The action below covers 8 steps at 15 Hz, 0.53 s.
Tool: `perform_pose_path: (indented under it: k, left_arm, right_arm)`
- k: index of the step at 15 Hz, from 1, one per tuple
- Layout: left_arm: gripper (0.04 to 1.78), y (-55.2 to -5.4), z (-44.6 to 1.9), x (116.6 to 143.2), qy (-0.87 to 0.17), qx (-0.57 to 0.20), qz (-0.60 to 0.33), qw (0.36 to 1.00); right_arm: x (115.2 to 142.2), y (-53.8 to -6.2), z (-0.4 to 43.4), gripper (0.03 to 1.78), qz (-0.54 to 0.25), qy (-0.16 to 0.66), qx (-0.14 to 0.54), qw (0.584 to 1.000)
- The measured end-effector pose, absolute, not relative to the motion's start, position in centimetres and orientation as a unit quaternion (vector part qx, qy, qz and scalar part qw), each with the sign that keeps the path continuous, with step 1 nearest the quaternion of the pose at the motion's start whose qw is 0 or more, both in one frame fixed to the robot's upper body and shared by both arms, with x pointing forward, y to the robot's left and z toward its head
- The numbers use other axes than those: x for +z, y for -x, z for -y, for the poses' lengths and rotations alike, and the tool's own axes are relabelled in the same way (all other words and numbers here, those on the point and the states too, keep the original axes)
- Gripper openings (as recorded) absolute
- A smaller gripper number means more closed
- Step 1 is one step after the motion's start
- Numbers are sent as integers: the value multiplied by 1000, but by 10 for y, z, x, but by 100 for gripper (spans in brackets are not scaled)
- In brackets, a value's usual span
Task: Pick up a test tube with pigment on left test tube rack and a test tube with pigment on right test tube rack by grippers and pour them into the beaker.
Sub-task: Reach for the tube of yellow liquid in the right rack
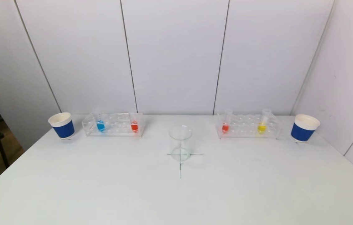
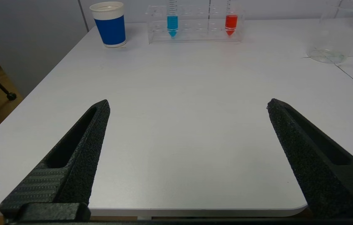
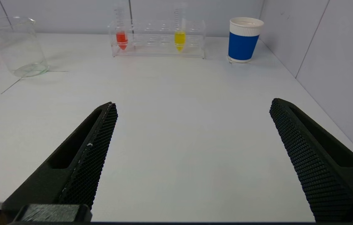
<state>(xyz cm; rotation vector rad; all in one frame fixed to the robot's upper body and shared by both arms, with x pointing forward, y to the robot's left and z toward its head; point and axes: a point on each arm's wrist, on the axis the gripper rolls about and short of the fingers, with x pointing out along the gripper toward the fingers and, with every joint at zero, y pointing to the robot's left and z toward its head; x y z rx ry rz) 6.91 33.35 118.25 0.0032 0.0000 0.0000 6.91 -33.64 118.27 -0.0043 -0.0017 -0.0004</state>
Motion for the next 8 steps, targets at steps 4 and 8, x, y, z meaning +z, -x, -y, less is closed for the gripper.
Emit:
perform_pose_path:
  k: [4,8]
  left_arm:
    - [176,-69,-333,1182,-2,0,0,1000]
    - [176,-69,-333,1182,-1,0,0,1000]
  right_arm:
    - [1183,-69,336,177,1,2,0,1000]
    - [1183,-69,336,177,1,2,0,1000]
